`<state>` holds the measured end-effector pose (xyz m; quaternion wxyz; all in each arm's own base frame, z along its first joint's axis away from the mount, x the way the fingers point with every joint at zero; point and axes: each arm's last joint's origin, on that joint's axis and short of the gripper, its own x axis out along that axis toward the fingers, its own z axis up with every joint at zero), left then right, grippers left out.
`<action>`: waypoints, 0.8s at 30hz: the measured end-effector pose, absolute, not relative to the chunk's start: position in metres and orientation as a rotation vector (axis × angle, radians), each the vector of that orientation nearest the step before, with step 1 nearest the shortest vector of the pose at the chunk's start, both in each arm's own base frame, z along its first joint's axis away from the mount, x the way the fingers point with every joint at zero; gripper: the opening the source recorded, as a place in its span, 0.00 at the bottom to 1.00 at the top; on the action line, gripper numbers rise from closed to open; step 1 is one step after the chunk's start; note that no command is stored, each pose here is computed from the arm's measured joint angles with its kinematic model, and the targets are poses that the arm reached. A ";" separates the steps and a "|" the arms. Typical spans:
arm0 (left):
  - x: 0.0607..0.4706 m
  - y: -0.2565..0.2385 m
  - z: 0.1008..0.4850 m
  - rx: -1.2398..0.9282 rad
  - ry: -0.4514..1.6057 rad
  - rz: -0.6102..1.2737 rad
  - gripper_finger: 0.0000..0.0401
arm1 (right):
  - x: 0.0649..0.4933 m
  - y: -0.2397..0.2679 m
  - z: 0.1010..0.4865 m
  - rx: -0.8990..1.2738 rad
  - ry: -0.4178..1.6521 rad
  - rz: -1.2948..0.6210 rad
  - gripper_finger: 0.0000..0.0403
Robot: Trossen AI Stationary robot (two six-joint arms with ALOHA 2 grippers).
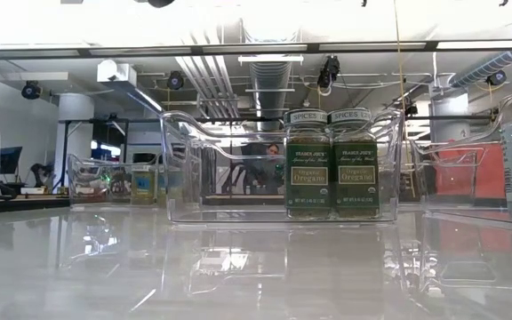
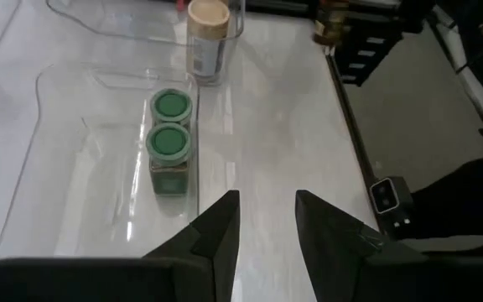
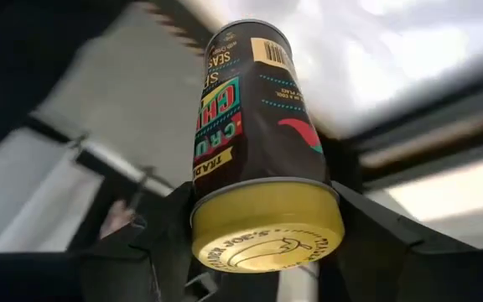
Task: Sort spices by type
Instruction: Put the yellow seasoning bottle into the top right transparent bin
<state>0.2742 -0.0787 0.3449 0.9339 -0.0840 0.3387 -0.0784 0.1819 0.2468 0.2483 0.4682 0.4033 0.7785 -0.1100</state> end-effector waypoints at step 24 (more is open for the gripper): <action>0.251 -0.080 0.349 -0.261 0.783 -0.128 0.25 | 0.268 0.075 0.374 0.411 1.238 -0.498 0.56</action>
